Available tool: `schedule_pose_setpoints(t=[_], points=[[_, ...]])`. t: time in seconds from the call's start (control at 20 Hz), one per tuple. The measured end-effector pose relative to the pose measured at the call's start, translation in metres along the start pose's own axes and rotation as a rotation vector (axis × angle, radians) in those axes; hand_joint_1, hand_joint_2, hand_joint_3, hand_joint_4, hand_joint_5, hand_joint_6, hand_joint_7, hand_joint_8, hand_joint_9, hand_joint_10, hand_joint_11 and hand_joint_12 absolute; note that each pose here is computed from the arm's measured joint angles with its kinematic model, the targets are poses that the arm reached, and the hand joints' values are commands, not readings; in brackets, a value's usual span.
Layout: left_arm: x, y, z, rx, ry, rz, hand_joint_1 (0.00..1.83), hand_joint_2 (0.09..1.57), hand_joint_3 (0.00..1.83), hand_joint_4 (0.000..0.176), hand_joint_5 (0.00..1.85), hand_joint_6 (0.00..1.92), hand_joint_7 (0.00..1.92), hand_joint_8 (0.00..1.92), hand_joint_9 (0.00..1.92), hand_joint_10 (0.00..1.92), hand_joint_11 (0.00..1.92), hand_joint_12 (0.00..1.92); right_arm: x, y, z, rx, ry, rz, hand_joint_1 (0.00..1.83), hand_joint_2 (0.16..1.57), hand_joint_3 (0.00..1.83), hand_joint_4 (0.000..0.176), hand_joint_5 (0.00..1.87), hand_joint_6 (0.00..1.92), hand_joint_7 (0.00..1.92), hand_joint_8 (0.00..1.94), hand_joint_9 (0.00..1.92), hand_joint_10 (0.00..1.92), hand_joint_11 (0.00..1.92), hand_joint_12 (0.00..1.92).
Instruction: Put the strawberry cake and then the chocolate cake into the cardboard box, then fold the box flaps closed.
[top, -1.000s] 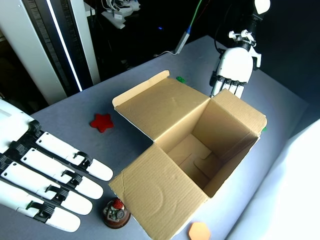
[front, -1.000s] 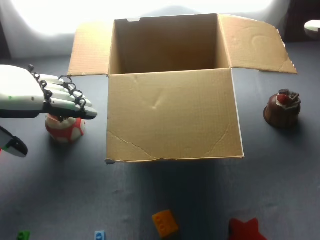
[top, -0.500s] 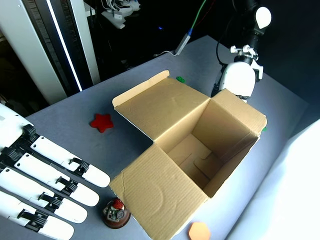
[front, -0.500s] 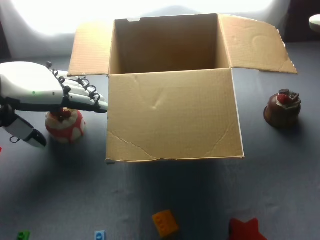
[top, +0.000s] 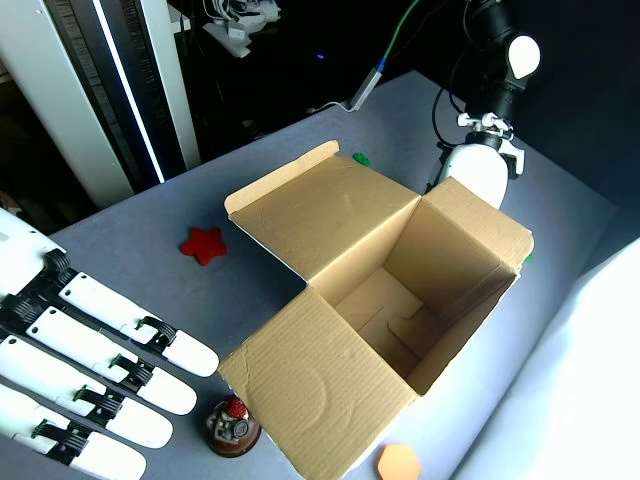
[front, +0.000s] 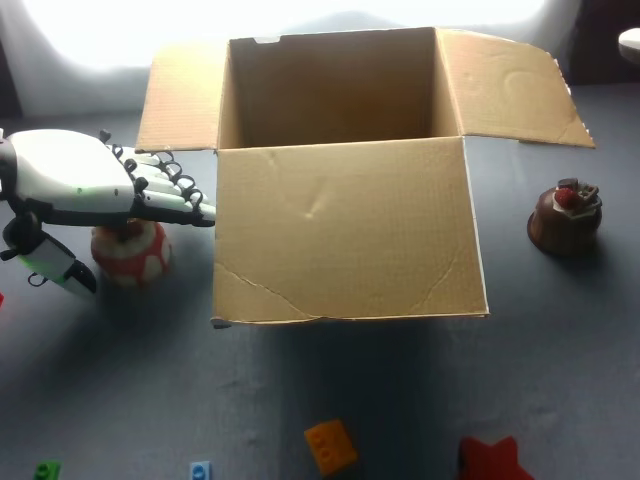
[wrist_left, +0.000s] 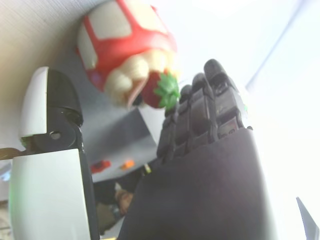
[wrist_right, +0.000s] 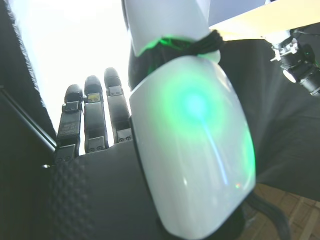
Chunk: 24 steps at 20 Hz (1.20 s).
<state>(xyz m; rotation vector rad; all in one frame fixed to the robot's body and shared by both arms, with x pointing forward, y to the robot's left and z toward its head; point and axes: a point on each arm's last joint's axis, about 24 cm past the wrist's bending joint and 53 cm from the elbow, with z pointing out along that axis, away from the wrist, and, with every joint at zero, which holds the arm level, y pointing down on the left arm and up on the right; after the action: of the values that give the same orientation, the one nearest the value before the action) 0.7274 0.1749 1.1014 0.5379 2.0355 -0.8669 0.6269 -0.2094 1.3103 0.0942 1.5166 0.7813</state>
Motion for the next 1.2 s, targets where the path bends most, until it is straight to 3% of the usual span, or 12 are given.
schedule_pose_setpoints(t=[0.65,0.7,0.75,0.8,0.85,0.9,0.95,1.0,1.05,1.1,1.15,1.2], points=[[0.001,0.014,-0.001,-0.035,-0.004,-0.007,1.25,0.96,0.0,0.045,0.11,0.0,0.16,0.0,0.19,0.01,0.0,0.72,0.0,0.0,0.0,0.0,-0.001,-0.004,1.22,0.93,0.0,0.0,0.06,0.01,0.11,0.0,0.09,0.01,0.05,0.04],[0.001,0.014,-0.001,-0.035,-0.004,-0.007,1.25,0.95,0.0,0.046,0.11,0.0,0.18,0.01,0.2,0.01,0.0,0.75,0.0,0.0,0.0,0.0,0.0,-0.004,1.22,0.94,0.0,0.0,0.08,0.0,0.1,0.0,0.09,0.0,0.0,0.23],[0.0,0.014,-0.001,-0.036,-0.006,-0.008,1.25,0.95,0.0,0.046,0.11,0.0,0.18,0.01,0.2,0.01,0.0,0.75,0.0,0.0,0.0,0.0,0.0,-0.004,1.22,0.94,0.0,0.0,0.08,0.0,0.1,0.0,0.09,0.0,0.0,0.23],[0.0,0.014,-0.001,-0.038,-0.008,-0.01,1.27,0.95,0.0,0.049,0.15,0.01,0.19,0.01,0.23,0.01,0.0,0.82,0.0,0.0,0.0,0.0,0.0,-0.003,1.21,0.94,0.0,0.0,0.07,0.0,0.11,0.0,0.1,0.0,0.0,0.3],[0.001,0.015,-0.001,-0.039,-0.007,-0.014,1.3,0.99,0.01,0.035,0.33,0.04,0.41,0.04,0.48,0.09,0.04,1.19,0.0,0.0,0.0,0.0,0.0,-0.004,1.21,0.94,0.0,0.0,0.08,0.01,0.11,0.0,0.1,0.0,0.0,0.35],[0.001,0.015,-0.001,-0.039,-0.009,-0.016,1.3,0.99,0.01,0.035,0.33,0.04,0.41,0.04,0.48,0.09,0.04,1.19,0.0,0.0,0.0,0.0,0.0,-0.004,1.21,0.94,0.0,0.0,0.08,0.01,0.11,0.0,0.1,0.0,0.0,0.35],[0.001,0.015,-0.001,-0.038,-0.009,-0.017,1.3,1.01,0.01,0.022,0.44,0.03,0.54,0.04,0.61,0.14,0.14,1.27,0.0,0.0,0.0,0.0,0.0,-0.003,1.21,0.94,0.0,0.0,0.07,0.0,0.1,0.0,0.09,0.0,0.0,0.34],[0.001,0.015,-0.001,-0.037,-0.011,-0.02,1.22,1.12,0.0,0.0,0.58,0.03,0.7,0.12,0.67,0.47,0.31,1.32,0.0,0.0,0.0,0.0,0.0,-0.004,1.19,0.95,0.01,0.0,0.07,0.0,0.1,0.0,0.08,0.0,0.0,0.34],[-0.003,0.014,-0.001,-0.034,-0.024,-0.033,1.18,1.25,0.0,0.0,0.65,1.05,0.81,1.17,0.58,1.27,0.43,1.65,0.0,0.0,0.0,0.0,0.0,-0.004,1.18,0.96,0.01,0.0,0.06,0.0,0.1,0.0,0.09,0.0,0.0,0.39],[-0.004,0.014,-0.001,-0.033,-0.029,-0.038,1.18,1.25,0.0,0.0,0.65,1.05,0.81,1.17,0.58,1.27,0.43,1.65,0.0,0.0,0.0,0.0,0.0,-0.004,1.18,0.96,0.01,0.0,0.06,0.0,0.1,0.0,0.09,0.0,0.0,0.39],[-0.004,0.013,-0.001,-0.031,-0.032,-0.041,1.17,1.27,0.0,0.0,0.6,1.31,0.79,1.42,0.65,1.34,0.52,1.69,0.0,0.0,0.0,0.0,0.0,-0.004,1.16,0.97,0.01,0.0,0.05,0.0,0.09,0.0,0.09,0.0,0.0,0.4],[-0.005,0.013,-0.001,-0.029,-0.035,-0.045,1.18,1.25,0.0,0.0,0.66,1.3,0.83,1.39,0.78,1.24,0.63,1.61,0.0,0.0,0.0,0.0,0.0,-0.004,1.17,0.97,0.01,0.0,0.04,0.0,0.08,0.0,0.09,0.0,0.0,0.41]])
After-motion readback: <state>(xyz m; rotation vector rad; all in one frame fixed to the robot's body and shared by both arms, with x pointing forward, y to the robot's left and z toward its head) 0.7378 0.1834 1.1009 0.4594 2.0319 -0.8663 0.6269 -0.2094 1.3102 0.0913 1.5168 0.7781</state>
